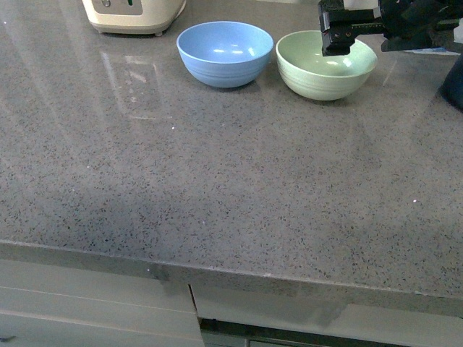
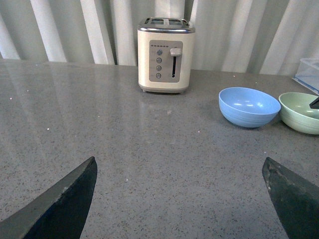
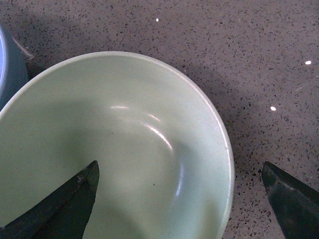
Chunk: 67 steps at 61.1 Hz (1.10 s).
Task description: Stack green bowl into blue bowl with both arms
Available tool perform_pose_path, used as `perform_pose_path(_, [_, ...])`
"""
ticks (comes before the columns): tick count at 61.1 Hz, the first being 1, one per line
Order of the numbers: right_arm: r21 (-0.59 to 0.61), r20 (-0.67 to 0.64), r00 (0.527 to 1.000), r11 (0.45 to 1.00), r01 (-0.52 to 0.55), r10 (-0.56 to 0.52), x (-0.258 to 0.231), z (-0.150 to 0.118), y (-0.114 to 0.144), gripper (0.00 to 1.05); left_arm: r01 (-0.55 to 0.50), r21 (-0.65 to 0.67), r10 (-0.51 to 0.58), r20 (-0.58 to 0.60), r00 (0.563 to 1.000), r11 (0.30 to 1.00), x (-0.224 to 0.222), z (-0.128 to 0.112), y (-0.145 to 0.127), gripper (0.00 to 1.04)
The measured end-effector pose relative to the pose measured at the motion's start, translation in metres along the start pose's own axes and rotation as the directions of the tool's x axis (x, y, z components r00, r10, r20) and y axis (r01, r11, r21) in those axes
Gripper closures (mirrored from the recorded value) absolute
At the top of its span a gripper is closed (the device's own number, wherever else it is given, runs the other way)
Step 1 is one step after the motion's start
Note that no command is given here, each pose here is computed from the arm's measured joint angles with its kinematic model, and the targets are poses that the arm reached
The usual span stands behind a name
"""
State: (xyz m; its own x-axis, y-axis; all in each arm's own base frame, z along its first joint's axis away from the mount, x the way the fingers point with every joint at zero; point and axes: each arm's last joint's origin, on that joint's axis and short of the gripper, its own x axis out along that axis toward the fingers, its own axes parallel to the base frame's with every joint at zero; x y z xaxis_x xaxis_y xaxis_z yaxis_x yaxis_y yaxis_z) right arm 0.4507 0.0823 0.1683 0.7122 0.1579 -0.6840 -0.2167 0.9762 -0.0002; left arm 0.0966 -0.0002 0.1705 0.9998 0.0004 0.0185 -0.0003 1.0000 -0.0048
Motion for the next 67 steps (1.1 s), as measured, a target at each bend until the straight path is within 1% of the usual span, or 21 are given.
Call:
perform_pose_path(25, [-0.012, -0.021, 1.000, 1.000, 0.005, -0.005, 0.003, -0.012, -0.007, 0.10, 0.000, 0.000, 0.000, 0.000, 1.000, 1.000, 0.000, 0.000, 0.000, 0.07])
perform_pose_path(26, [-0.012, -0.023, 1.000, 1.000, 0.006, -0.006, 0.003, -0.012, -0.008, 0.11, 0.000, 0.000, 0.000, 0.000, 1.000, 1.000, 0.000, 0.000, 0.000, 0.07])
perform_pose_path(32, [-0.019, -0.020, 1.000, 1.000, 0.007, -0.008, 0.004, -0.015, -0.009, 0.32, 0.000, 0.000, 0.000, 0.000, 1.000, 1.000, 0.000, 0.000, 0.000, 0.07])
perform_pose_path(36, [-0.021, -0.020, 1.000, 1.000, 0.007, -0.008, 0.004, -0.016, -0.009, 0.41, 0.000, 0.000, 0.000, 0.000, 1.000, 1.000, 0.000, 0.000, 0.000, 0.07])
perform_pose_path(42, [-0.026, -0.011, 1.000, 1.000, 0.005, -0.005, 0.005, -0.015, -0.009, 0.57, 0.000, 0.000, 0.000, 0.000, 1.000, 1.000, 0.000, 0.000, 0.000, 0.07])
perform_pose_path(45, [-0.028, -0.009, 1.000, 1.000, 0.004, -0.005, 0.005, -0.015, -0.009, 0.67, 0.000, 0.000, 0.000, 0.000, 1.000, 1.000, 0.000, 0.000, 0.000, 0.07])
perform_pose_path(47, [-0.031, -0.008, 1.000, 1.000, 0.006, -0.006, 0.005, -0.014, -0.009, 0.73, 0.000, 0.000, 0.000, 0.000, 1.000, 1.000, 0.000, 0.000, 0.000, 0.07])
perform_pose_path(50, [-0.032, -0.008, 1.000, 0.999, 0.006, -0.006, 0.005, -0.015, -0.009, 0.78, 0.000, 0.000, 0.000, 0.000, 1.000, 1.000, 0.000, 0.000, 0.000, 0.07])
perform_pose_path(56, [-0.032, -0.008, 1.000, 0.999, 0.009, -0.009, 0.005, -0.015, -0.010, 0.94, 0.000, 0.000, 0.000, 0.000, 1.000, 1.000, 0.000, 0.000, 0.000, 0.07])
perform_pose_path(59, [-0.030, -0.007, 1.000, 1.000, 0.004, -0.004, 0.006, -0.015, -0.010, 1.00, 0.000, 0.000, 0.000, 0.000, 1.000, 1.000, 0.000, 0.000, 0.000, 0.07])
perform_pose_path(62, [-0.022, 0.001, 1.000, 1.000, -0.003, 0.003, 0.005, -0.012, -0.011, 1.04, 0.000, 0.000, 0.000, 0.000, 1.000, 1.000, 0.000, 0.000, 0.000, 0.07])
perform_pose_path(67, [-0.023, 0.012, 1.000, 1.000, -0.002, 0.002, 0.004, -0.008, -0.011, 1.04, 0.000, 0.000, 0.000, 0.000, 1.000, 1.000, 0.000, 0.000, 0.000, 0.07])
